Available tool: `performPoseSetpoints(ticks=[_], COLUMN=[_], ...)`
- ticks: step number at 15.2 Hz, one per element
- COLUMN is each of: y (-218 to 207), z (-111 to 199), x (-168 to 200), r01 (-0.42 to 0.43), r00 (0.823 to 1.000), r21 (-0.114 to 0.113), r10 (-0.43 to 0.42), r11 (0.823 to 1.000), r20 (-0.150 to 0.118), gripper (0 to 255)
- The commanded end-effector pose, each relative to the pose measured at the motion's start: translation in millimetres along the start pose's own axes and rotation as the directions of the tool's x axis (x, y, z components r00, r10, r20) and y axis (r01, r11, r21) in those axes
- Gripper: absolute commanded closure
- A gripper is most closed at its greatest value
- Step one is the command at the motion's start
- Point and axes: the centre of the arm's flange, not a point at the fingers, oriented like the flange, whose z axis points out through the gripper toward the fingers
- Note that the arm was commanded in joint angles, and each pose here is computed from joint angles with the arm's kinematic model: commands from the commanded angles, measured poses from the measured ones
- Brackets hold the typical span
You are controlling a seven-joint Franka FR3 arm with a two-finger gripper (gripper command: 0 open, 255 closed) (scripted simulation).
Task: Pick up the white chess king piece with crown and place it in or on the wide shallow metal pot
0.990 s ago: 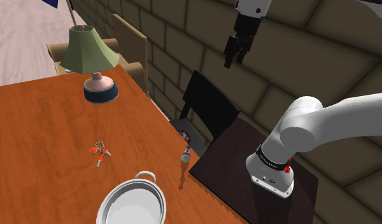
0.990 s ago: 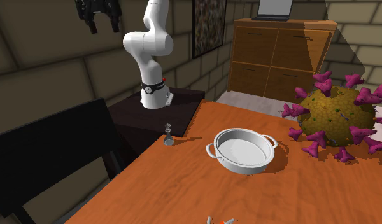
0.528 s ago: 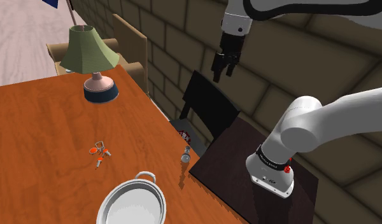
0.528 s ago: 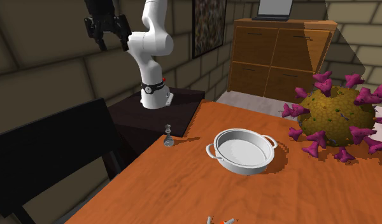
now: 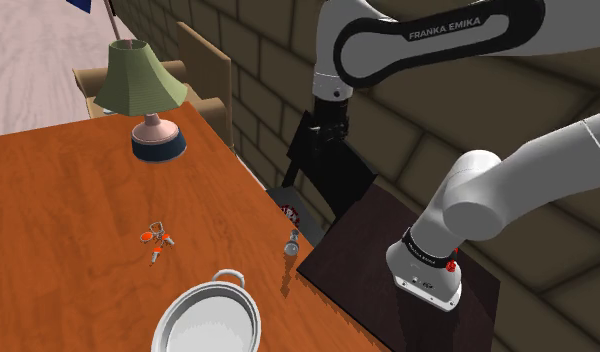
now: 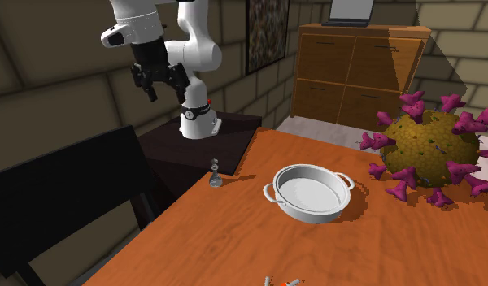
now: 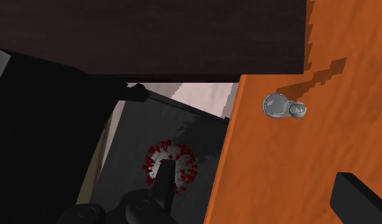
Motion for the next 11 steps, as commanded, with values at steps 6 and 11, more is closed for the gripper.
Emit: performPoseSetpoints(ticks=[6, 11], y=[-43, -74], z=[82, 141], x=[27, 43], r01=[0.003, 0.006], r00=[0.997, 0.991], r21=[-0.011, -0.019], r10=[-0.002, -0.004], r11=[1.0, 1.0], r20=[0.079, 0.136], gripper=[0, 0])
